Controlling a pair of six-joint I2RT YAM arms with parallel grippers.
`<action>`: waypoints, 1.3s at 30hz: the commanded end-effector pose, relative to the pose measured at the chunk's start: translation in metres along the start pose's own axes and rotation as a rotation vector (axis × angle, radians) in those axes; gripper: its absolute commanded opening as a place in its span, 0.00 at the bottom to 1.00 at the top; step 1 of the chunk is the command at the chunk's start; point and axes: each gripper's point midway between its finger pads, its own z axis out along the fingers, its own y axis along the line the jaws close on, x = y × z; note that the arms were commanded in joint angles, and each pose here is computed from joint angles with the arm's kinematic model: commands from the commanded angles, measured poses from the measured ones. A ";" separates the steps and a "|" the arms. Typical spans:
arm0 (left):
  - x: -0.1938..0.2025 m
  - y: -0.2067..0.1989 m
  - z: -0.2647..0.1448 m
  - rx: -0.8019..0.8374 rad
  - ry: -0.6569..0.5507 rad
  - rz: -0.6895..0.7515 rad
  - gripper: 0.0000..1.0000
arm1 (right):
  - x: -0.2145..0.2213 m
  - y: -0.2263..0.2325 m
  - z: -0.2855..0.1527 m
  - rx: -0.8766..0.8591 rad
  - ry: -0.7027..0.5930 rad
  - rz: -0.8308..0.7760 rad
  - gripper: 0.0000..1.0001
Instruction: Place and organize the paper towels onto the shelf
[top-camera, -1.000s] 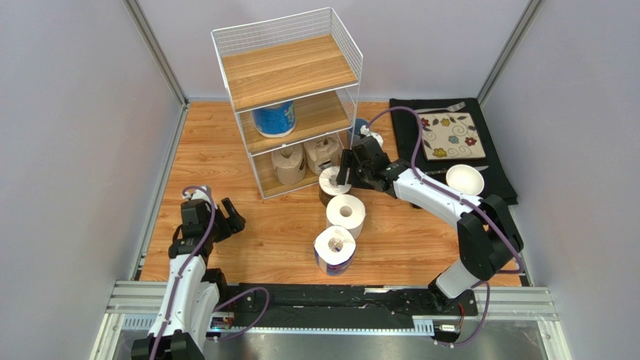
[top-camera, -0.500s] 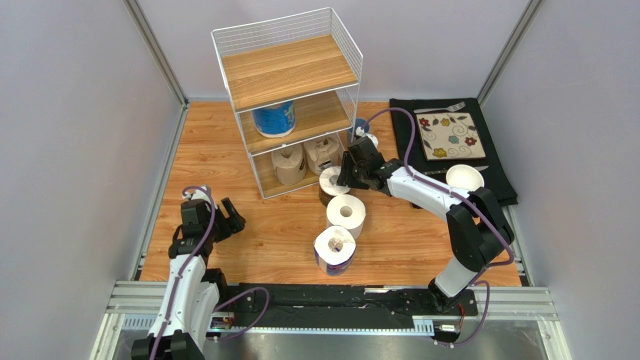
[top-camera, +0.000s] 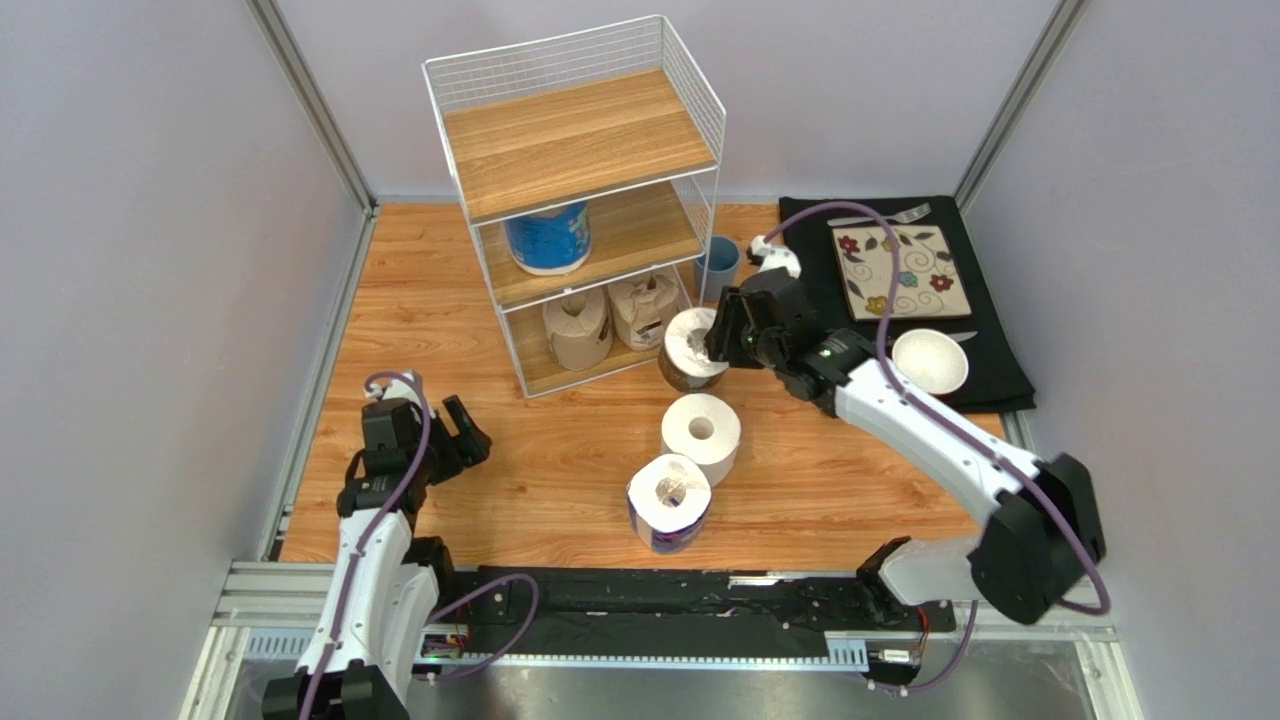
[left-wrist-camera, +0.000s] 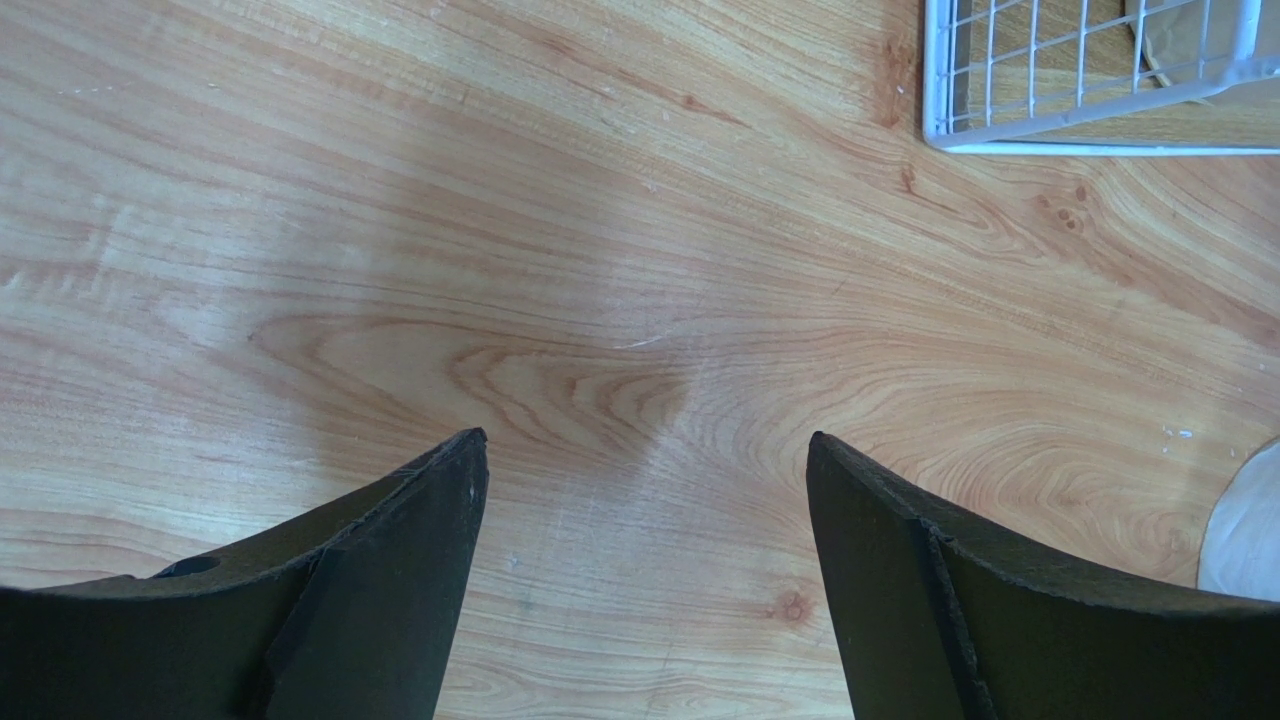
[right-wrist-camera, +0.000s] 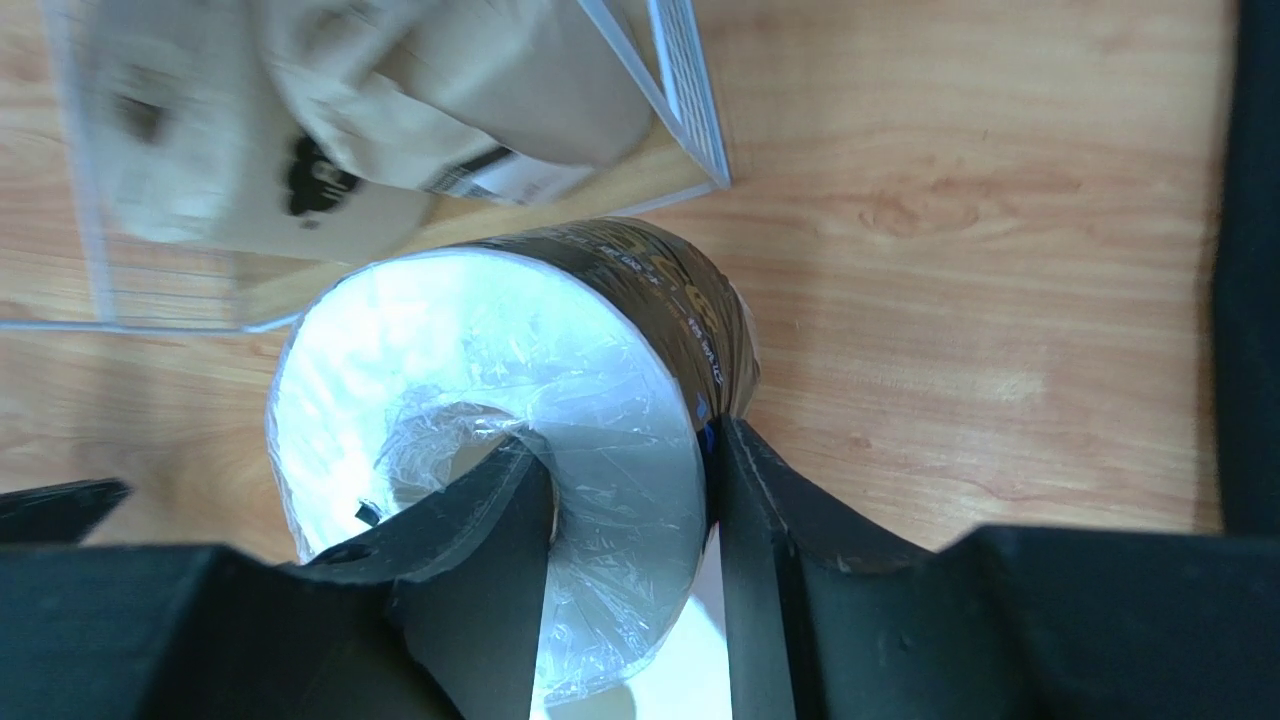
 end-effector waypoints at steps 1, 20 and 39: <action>-0.005 -0.004 0.000 0.022 -0.021 0.000 0.86 | -0.062 0.022 -0.055 -0.106 -0.203 -0.022 0.40; -0.006 -0.003 -0.001 0.017 -0.030 -0.004 0.86 | -0.159 0.086 -0.136 -0.356 -0.472 0.057 0.38; -0.005 -0.003 -0.001 0.020 -0.029 -0.005 0.86 | -0.208 0.124 -0.116 -0.406 -0.542 0.069 0.36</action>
